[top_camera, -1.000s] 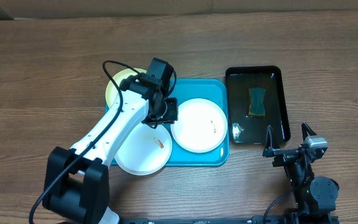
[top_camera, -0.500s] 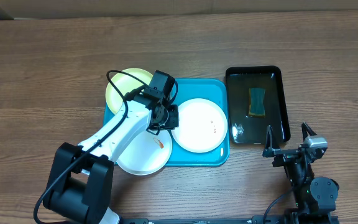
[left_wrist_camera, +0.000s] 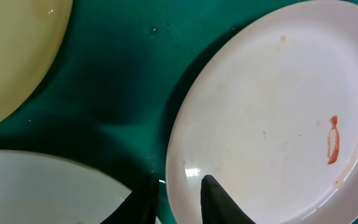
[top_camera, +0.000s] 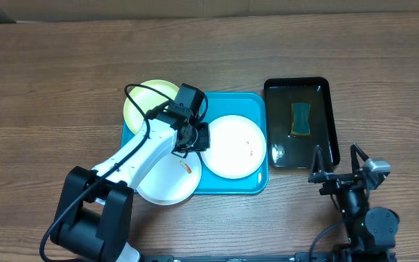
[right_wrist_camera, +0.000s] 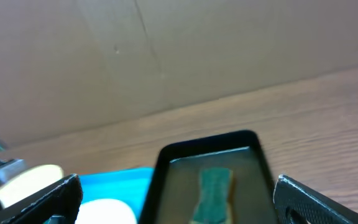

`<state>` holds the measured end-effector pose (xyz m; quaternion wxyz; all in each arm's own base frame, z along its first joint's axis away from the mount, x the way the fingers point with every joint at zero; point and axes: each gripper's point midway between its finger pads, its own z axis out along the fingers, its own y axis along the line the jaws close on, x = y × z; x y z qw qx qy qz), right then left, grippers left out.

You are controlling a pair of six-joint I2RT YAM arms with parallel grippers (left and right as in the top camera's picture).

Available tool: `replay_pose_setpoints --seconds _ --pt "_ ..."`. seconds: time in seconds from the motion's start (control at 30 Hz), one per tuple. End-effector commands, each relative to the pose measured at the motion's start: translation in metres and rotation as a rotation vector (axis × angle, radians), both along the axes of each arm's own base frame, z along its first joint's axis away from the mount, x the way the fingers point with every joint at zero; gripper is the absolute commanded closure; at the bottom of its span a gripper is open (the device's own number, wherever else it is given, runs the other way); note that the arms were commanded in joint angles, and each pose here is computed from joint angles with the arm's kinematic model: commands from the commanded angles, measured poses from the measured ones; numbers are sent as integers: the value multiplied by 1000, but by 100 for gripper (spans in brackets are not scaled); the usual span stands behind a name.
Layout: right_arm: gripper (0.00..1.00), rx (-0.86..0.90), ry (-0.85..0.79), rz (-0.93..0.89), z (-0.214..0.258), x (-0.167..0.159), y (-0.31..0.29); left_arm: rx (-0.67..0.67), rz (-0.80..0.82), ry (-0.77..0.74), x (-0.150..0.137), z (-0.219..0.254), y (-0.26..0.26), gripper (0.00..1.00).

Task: Clean dirty plates on tray and stack at the side
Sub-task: 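Grasp the right white plate's rim with the left gripper, then reach the right gripper into the black tray toward the sponge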

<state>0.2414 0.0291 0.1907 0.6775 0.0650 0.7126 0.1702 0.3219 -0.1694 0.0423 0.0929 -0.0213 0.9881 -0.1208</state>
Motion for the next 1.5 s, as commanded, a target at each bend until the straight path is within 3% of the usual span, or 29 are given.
replay_pose_setpoints --seconds 0.0,0.17,0.27,0.43,0.57,0.73,0.83,0.97,1.1,1.3,1.47 --pt "0 74 -72 24 73 -12 4 -7 7 16 -3 -4 -3 77" --pt "0 73 186 71 110 -7 13 52 14 17 -5 -7 6 79" --pt "0 79 375 90 121 -2 18 63 16 7 -3 -8 7 75" --pt "0 80 582 81 128 4 18 52 16 -16 3 -8 4 77" --pt "0 41 705 90 113 -1 18 60 11 -24 6 -12 2 76" --pt "7 23 727 60 107 2 13 38 40 -30 14 -20 -3 76" --pt "7 19 763 50 99 8 11 24 52 -42 20 -24 -6 76" --pt "7 15 931 46 65 15 11 11 23 -41 21 -22 -11 76" --pt "15 6 1108 44 27 22 11 61 3 -49 21 -23 -3 77" --pt "14 -44 1225 10 -4 33 3 102 15 -60 23 -24 5 95" --pt "14 -110 1272 60 -24 42 4 183 59 -105 32 -23 20 96"
